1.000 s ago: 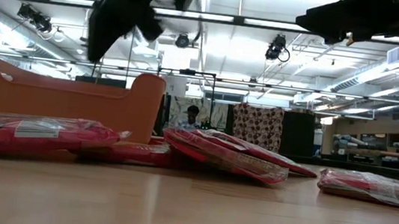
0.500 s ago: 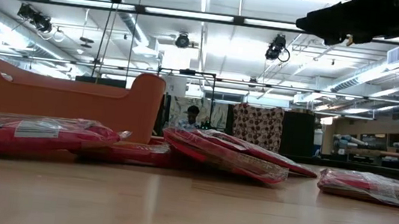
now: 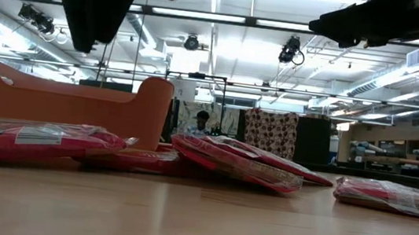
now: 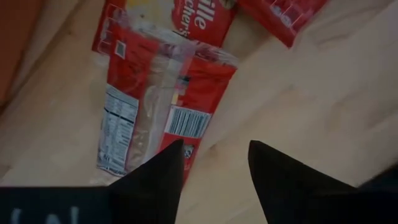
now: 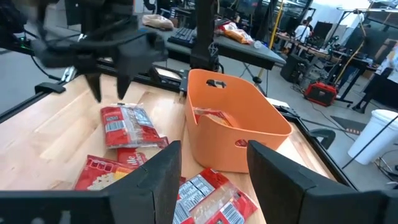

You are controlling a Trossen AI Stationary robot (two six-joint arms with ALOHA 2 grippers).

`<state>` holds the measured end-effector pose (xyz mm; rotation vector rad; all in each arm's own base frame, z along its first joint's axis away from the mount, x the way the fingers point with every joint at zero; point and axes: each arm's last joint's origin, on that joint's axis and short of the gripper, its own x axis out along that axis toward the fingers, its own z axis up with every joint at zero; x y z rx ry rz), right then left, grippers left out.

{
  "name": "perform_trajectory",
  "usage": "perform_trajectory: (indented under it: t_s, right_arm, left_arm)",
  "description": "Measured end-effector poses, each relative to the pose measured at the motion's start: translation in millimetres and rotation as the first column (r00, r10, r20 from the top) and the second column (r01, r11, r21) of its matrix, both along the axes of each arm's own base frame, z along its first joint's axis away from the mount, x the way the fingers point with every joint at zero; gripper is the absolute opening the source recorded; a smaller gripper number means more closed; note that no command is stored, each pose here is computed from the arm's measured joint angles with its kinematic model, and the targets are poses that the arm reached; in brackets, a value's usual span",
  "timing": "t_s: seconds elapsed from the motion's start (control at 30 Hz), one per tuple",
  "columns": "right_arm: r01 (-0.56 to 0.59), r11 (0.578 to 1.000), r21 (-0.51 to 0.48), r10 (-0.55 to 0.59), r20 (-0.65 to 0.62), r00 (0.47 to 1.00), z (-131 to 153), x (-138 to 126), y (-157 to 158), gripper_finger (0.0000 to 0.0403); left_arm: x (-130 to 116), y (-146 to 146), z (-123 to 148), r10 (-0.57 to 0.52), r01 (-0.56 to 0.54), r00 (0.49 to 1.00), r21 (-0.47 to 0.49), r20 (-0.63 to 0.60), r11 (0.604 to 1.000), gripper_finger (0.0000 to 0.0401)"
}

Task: Sort popcorn bags into baskets
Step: Put the red popcorn bag into the orange bin

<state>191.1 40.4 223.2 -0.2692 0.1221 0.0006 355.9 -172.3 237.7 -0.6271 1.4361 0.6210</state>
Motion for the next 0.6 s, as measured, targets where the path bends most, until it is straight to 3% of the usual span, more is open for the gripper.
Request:
perform_trajectory:
  t_s: [0.27, 0.37, 0.6]
  right_arm:
    - [-0.001, 1.0, -0.002, 0.001, -0.008, 1.0, -0.8, -0.1, 0.0, 0.0187]
    - [-0.001, 1.0, -0.002, 0.001, -0.009, 1.0, -0.8, -0.1, 0.0, 0.0187]
    - [-0.003, 1.0, -0.002, 0.003, -0.01, 1.0, -1.0, -0.1, 0.0, 0.0187]
  left_arm:
    - [21.1, -12.9, -7.9, -0.036, 0.039, 0.996, 0.034, -0.085, 0.999, 0.0176]
    - [25.3, -16.8, -10.3, -0.055, 0.069, 0.989, 0.099, -0.135, 0.993, 0.0173]
    - [31.7, -22.1, -27.4, -0.086, 0.103, 0.989, 0.143, -0.122, 0.984, 0.0178]
